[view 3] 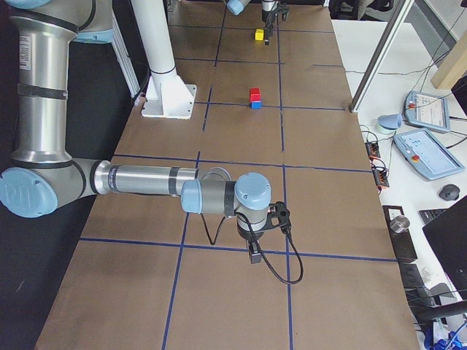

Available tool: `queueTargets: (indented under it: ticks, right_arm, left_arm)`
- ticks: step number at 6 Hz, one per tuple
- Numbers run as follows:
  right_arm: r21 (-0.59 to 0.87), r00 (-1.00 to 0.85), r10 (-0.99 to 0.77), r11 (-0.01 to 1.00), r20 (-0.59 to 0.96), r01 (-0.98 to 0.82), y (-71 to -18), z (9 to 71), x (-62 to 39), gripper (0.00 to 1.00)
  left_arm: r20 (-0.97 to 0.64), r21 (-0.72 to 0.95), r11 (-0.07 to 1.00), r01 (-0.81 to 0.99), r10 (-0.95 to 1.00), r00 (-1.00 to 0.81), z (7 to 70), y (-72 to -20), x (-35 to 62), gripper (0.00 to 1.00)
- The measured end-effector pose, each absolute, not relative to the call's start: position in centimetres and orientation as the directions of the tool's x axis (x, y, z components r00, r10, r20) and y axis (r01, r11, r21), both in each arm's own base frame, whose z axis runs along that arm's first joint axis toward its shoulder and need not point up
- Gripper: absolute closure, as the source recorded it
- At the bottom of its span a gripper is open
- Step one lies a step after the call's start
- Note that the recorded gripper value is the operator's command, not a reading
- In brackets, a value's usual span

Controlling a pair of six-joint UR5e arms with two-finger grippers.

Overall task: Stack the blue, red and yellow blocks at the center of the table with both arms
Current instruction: 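Open the left gripper and withdraw it toward the yellow cube, then lower the left gripper onto the yellow cube and grasp it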

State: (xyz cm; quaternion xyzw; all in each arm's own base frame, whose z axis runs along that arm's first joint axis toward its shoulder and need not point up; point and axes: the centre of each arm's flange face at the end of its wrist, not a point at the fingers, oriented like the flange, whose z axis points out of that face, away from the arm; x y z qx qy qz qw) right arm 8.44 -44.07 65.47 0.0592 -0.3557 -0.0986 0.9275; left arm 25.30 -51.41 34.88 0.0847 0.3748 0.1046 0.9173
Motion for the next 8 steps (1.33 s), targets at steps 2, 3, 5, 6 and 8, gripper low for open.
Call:
queueTargets:
  ticks: [2,3,5,6,8]
  right_arm:
    - [0.179,0.728,-0.227,0.973,0.646,0.145,-44.2,65.4,8.3,0.0]
    - [0.179,0.728,-0.231,0.972,0.646,0.15,-44.2,65.4,8.1,0.0]
    - [0.179,0.727,-0.234,0.972,0.646,0.154,-44.3,65.4,7.9,0.0]
    - [0.179,0.727,-0.234,0.972,0.646,0.154,-44.3,65.4,7.9,0.0]
    - [0.178,0.727,-0.233,0.972,0.646,0.154,-44.2,65.4,7.9,0.0]
  left_arm:
    - [-0.685,0.218,0.961,-0.171,0.275,0.674,47.9,-48.7,14.0,0.0]
    - [-0.69,0.22,0.962,-0.164,0.272,0.67,53.0,-46.7,11.9,0.0]
    - [-0.729,0.212,0.976,-0.05,0.192,0.657,60.5,-45.4,11.1,0.0]
    - [-0.748,0.202,0.979,0.004,0.151,0.646,63.4,-45.3,11.2,0.0]
    - [-0.763,0.175,0.984,0.038,0.111,0.637,65.3,-45.5,12.2,0.0]
